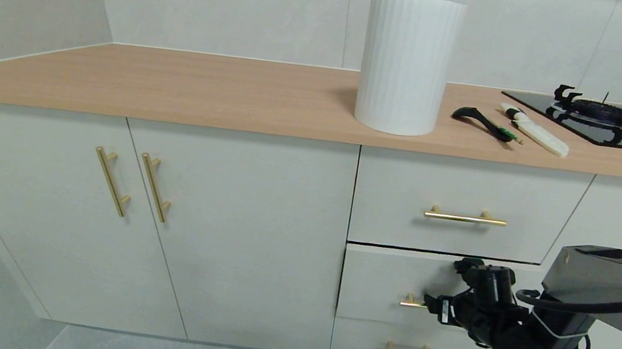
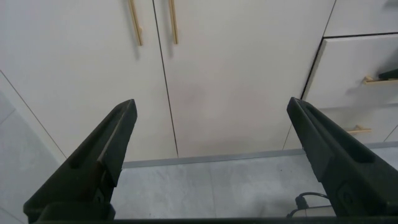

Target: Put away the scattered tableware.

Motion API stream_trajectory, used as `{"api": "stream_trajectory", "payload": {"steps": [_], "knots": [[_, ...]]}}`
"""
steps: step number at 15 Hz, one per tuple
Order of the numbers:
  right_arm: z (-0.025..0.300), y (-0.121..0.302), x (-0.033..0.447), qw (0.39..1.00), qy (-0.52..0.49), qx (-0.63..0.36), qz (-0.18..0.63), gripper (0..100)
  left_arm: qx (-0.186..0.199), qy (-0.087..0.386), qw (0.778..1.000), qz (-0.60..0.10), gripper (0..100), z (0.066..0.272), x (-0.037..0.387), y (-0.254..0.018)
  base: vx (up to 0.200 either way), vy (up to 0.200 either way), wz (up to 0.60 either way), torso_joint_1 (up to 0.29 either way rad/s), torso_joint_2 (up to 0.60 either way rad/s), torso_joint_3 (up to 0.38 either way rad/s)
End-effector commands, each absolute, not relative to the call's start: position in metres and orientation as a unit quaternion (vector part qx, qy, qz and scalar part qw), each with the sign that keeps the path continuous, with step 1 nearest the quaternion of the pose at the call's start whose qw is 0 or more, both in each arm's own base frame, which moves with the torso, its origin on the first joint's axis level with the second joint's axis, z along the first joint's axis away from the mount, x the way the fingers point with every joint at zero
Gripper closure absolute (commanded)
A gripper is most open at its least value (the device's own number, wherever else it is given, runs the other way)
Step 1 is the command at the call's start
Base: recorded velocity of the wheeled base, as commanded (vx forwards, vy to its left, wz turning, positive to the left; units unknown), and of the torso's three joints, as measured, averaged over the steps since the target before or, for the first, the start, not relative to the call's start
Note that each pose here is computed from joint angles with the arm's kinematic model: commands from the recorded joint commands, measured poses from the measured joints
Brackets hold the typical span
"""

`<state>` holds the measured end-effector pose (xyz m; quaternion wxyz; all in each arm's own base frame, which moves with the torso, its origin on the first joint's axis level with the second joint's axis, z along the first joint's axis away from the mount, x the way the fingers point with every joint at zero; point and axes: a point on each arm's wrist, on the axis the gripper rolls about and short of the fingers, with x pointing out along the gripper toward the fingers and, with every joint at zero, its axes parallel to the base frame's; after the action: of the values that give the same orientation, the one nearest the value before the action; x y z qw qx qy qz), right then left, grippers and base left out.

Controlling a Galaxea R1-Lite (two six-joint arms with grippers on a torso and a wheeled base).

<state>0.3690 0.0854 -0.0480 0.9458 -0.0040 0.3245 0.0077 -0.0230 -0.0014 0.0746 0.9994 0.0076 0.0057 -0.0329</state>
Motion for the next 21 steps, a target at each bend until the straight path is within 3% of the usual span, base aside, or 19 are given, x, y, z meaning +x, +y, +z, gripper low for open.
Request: {"api": "stream_trajectory", "payload": {"steps": [1, 9, 16, 21], "knots": [[-0.043, 0.085, 0.367, 0.947, 0.322, -0.004, 0.008, 0, 0.007, 0.006, 0.999, -0.033, 0, 0.074, -0.023, -0.001, 0.0, 0.0, 0.0, 0.0, 0.0, 0.0], [0.009, 0.08, 0.343, 0.935, 0.353, -0.023, 0.016, 0, 0.007, 0.006, 0.999, -0.033, 0, 0.074, -0.023, -0.001, 0.0, 0.0, 0.0, 0.0, 0.0, 0.0], [0.093, 0.09, 0.311, 0.957, 0.288, -0.014, 0.045, 0, 0.007, 0.006, 0.999, -0.033, 0, 0.074, -0.023, -0.001, 0.0, 0.0, 0.0, 0.0, 0.0, 0.0], [0.103, 0.095, 0.32, 0.963, 0.265, -0.009, 0.05, 0, 0.007, 0.006, 0.999, -0.033, 0, 0.074, -0.023, -0.001, 0.0, 0.0, 0.0, 0.0, 0.0, 0.0]]}}
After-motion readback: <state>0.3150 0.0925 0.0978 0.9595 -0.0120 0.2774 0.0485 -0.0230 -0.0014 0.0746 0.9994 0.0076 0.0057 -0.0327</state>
